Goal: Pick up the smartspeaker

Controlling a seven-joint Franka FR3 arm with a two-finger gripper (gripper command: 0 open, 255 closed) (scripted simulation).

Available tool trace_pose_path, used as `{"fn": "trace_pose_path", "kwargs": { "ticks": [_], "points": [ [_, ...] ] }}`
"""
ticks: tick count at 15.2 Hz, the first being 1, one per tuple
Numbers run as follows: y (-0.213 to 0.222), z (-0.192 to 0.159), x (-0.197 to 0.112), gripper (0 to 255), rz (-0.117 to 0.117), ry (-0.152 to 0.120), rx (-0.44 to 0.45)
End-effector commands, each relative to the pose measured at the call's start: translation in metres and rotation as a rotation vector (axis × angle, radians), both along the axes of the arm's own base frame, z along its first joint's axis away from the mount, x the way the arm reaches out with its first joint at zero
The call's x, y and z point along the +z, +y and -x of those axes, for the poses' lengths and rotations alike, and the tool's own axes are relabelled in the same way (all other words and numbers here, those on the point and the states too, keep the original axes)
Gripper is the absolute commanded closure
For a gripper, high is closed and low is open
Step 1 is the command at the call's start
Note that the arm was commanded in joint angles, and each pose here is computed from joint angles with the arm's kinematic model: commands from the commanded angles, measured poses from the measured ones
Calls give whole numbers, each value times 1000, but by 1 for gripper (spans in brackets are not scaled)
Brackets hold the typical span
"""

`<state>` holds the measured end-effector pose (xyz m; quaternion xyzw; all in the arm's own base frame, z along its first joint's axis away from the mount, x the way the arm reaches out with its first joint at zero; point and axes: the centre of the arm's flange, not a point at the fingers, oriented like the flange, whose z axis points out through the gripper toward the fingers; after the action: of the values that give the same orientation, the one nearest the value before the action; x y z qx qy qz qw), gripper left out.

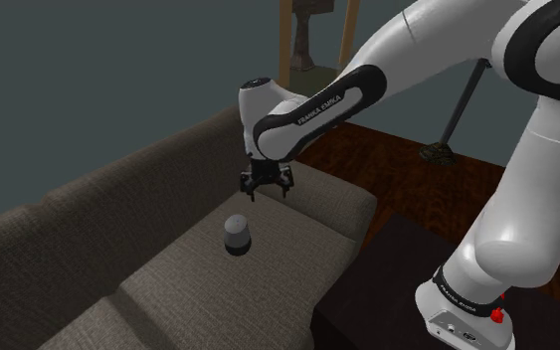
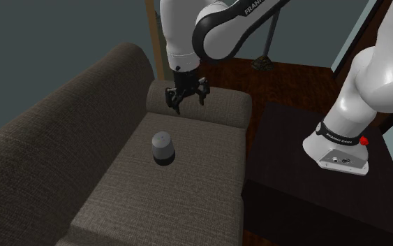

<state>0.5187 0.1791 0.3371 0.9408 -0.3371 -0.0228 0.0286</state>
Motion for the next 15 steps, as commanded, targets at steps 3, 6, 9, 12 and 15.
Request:
{"fn": "trace_pose_path", "kwargs": {
  "ticks": [3, 6, 9, 12, 15],
  "points": [
    [17, -39, -36, 0, 7, -3, -74],
    [27, -66, -63, 0, 13, -5, -129],
    [35, -95, -89, 0, 18, -7, -183],
    [42, -124, -116, 0, 23, -9, -237],
    [42, -124, -127, 0, 23, -9, -238]
  ]
}}
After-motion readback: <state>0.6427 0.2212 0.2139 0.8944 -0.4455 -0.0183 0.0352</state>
